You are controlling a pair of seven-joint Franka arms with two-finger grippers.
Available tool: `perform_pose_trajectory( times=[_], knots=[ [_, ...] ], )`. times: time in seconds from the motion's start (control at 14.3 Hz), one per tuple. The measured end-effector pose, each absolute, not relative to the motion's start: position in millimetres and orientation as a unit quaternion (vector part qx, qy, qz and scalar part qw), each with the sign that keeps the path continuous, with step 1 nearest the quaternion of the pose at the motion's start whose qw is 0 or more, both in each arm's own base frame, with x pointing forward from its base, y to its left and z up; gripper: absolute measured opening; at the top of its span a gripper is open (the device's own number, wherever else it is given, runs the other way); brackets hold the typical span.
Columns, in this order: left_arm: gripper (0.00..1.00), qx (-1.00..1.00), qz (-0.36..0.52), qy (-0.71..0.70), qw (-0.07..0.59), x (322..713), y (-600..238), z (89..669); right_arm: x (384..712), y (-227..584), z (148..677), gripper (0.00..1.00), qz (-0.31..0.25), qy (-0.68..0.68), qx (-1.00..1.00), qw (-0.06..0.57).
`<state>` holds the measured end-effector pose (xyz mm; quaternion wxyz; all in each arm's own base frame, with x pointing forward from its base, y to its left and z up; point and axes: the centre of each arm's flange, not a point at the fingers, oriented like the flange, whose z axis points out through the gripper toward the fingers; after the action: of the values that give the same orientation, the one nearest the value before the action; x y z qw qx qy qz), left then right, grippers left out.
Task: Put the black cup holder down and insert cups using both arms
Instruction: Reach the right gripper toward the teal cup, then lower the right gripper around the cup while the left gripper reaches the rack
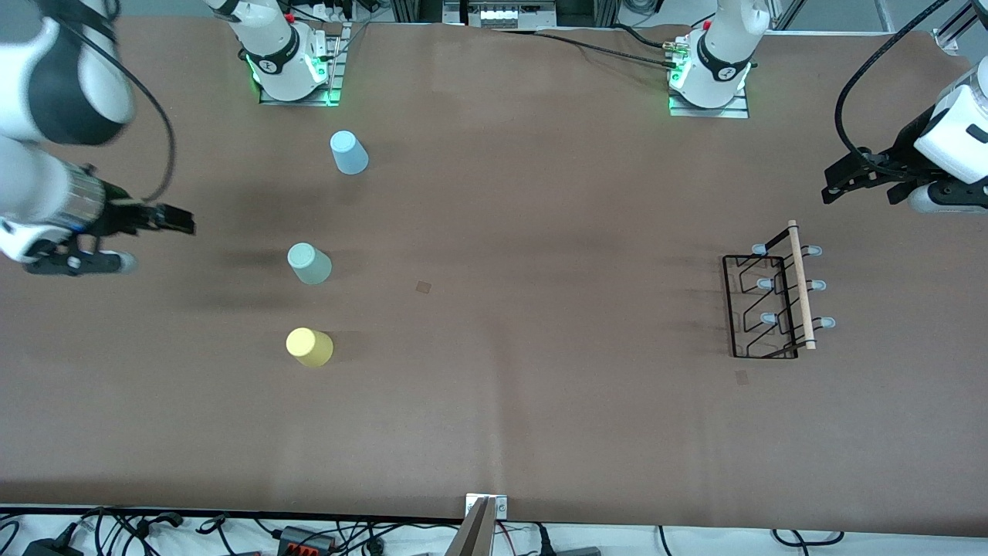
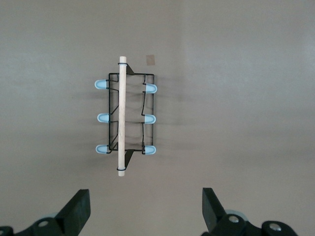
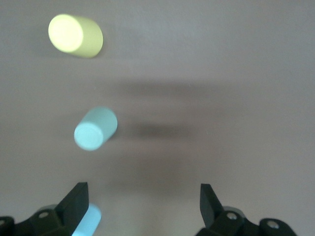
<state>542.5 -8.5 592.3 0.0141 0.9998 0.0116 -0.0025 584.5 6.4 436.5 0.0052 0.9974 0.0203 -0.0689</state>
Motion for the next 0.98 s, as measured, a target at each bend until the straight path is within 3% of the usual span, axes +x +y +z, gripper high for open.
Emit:
perform_pose_trajectory(
  times=[0.42,0.7,0.98],
  knots=[
    [1.00,1.000,-0.005,0.013,0.014,542.0,-6.7,591.8,558.5,46.8,327.1,1.00,0.011,0.055,0.998,0.003],
    [1.00,1.000,-0.010,0.014,0.014,541.1,-6.0,590.5,554.2,73.9,300.6,1.00,0.016,0.020,1.000,0.000],
    [1.00,0.996,-0.086,0.013,0.012,535.9,-6.9,569.4,551.1,95.9,266.2,1.00,0.024,0.011,1.000,-0.004]
  ],
)
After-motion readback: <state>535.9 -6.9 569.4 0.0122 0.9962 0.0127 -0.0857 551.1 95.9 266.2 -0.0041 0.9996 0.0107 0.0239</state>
